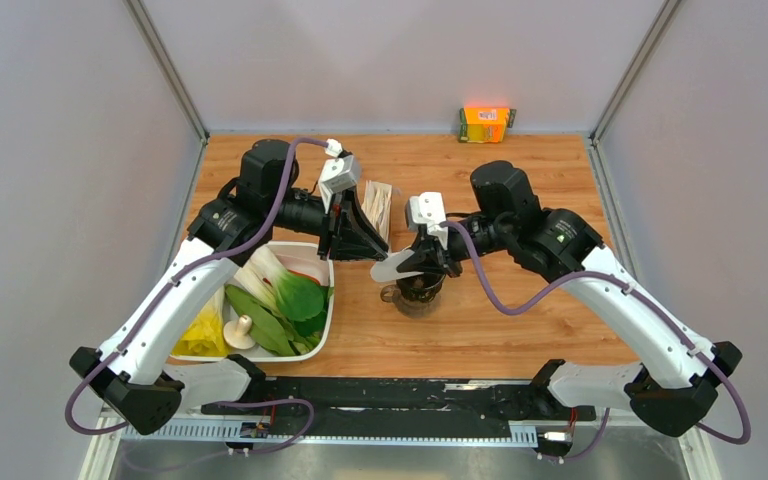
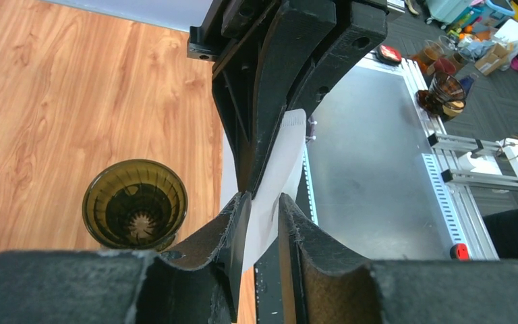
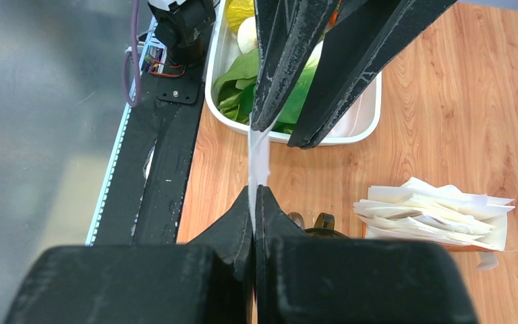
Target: Place the coffee filter in the dripper
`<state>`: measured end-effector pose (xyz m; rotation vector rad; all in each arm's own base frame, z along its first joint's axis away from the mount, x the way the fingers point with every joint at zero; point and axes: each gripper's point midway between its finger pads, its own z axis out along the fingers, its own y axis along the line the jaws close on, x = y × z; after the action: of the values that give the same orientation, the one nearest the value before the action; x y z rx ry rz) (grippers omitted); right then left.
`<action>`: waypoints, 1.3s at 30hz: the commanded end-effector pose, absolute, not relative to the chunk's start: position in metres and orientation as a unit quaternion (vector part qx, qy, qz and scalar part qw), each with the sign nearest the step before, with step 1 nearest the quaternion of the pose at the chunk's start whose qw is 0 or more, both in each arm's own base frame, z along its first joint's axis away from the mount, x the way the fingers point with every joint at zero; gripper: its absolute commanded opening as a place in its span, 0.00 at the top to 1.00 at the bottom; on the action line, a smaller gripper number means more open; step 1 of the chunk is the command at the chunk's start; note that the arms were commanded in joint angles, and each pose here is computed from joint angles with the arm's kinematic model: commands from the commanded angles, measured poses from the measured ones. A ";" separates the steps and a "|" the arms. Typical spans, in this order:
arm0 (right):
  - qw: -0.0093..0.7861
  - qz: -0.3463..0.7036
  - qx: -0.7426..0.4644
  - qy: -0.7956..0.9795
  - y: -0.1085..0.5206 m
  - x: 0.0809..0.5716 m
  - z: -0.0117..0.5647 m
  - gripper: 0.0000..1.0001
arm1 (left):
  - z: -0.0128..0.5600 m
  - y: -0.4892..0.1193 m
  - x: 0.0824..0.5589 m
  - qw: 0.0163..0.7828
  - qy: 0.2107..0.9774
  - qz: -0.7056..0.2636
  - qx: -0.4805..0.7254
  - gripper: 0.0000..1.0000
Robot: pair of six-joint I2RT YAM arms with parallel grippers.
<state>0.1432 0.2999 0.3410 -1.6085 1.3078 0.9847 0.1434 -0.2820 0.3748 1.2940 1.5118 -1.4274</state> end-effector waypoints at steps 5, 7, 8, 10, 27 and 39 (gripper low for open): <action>0.421 0.393 -0.627 0.524 0.302 0.150 0.354 1.00 | 0.394 -0.279 0.140 0.380 0.555 -0.531 0.516 0.66; 0.422 0.394 -0.627 0.523 0.302 0.150 0.354 1.00 | 0.392 -0.279 0.140 0.380 0.556 -0.528 0.517 0.66; 0.422 0.394 -0.626 0.524 0.302 0.150 0.355 1.00 | 0.391 -0.279 0.142 0.383 0.558 -0.523 0.518 0.66; 0.424 0.398 -0.627 0.519 0.302 0.149 0.357 1.00 | 0.387 -0.280 0.142 0.384 0.562 -0.515 0.520 0.67; 0.442 0.411 -0.622 0.499 0.298 0.147 0.377 1.00 | 0.360 -0.279 0.148 0.381 0.579 -0.496 0.523 0.65; 0.450 0.432 -0.622 0.473 0.293 0.136 0.391 1.00 | 0.339 -0.279 0.155 0.381 0.595 -0.487 0.513 0.64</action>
<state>0.1486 0.2960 0.3547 -1.5555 1.3163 1.0405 0.1557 -0.2797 0.3308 1.3005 1.5935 -1.2818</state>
